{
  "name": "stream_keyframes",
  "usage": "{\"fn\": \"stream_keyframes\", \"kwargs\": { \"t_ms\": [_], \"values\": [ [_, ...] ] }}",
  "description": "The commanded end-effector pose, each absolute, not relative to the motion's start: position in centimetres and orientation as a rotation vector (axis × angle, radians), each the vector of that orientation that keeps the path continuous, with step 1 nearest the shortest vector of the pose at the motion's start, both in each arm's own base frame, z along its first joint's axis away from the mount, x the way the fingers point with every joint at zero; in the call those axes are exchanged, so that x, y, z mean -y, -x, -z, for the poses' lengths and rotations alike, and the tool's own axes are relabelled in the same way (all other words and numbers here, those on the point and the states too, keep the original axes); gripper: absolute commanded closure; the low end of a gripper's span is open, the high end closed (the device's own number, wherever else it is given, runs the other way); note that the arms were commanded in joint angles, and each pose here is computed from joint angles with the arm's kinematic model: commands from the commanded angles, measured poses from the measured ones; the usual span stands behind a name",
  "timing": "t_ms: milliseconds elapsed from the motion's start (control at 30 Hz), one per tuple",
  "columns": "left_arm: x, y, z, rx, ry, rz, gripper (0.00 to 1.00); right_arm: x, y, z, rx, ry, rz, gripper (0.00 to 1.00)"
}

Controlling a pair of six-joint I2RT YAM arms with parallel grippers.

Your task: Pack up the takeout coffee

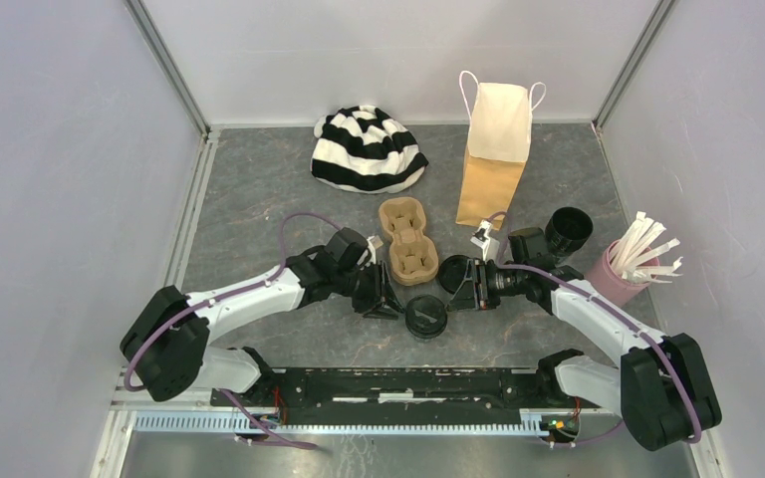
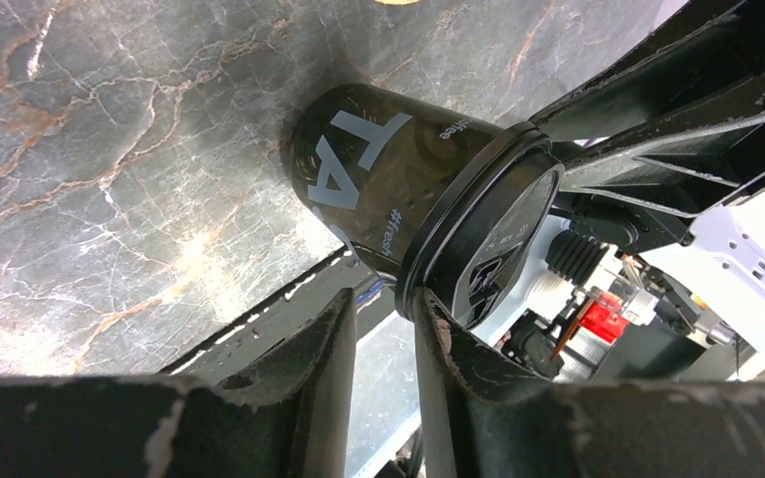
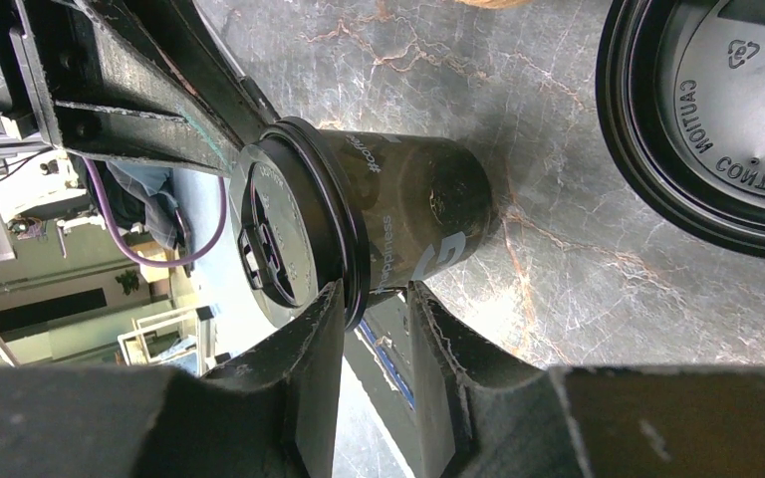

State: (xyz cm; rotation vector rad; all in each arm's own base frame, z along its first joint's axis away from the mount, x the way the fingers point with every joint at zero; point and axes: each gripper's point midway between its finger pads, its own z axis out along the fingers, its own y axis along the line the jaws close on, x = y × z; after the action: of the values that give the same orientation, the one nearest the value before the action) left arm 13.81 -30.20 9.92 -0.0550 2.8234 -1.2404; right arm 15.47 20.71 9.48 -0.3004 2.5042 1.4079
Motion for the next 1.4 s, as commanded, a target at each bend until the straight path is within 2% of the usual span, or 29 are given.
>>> {"fn": "stream_keyframes", "kwargs": {
  "t_ms": [0, 333, 600, 1000, 1233, 1367],
  "values": [
    [30.6, -14.5, -11.5, -2.754, -0.028, 1.217, 0.63, -20.7, -15.7, -9.2, -2.503, 0.339, -1.365, 0.65],
    [30.9, -13.9, -11.1, -2.780, -0.055, 1.250, 0.57, -20.7, -15.3, -8.8, -2.511, 0.338, -1.375, 0.65],
    [29.4, -13.1, -7.5, -2.896, -0.040, 1.031, 0.65, -20.0, -15.0, -7.2, -2.558, 0.306, -1.314, 0.65],
    [24.2, -10.7, -0.4, -3.042, -0.078, 0.525, 0.70, -15.3, -13.5, -0.7, -2.769, 0.341, -0.888, 0.66],
    [23.6, -9.4, 1.7, -3.059, -0.114, 0.374, 0.72, -14.6, -13.8, -0.1, -2.789, 0.486, -0.621, 0.68],
    [24.4, -10.2, 0.9, -3.025, -0.121, 0.392, 0.72, -14.5, -13.9, -0.2, -2.779, 0.523, -0.577, 0.68]
  ]
}}
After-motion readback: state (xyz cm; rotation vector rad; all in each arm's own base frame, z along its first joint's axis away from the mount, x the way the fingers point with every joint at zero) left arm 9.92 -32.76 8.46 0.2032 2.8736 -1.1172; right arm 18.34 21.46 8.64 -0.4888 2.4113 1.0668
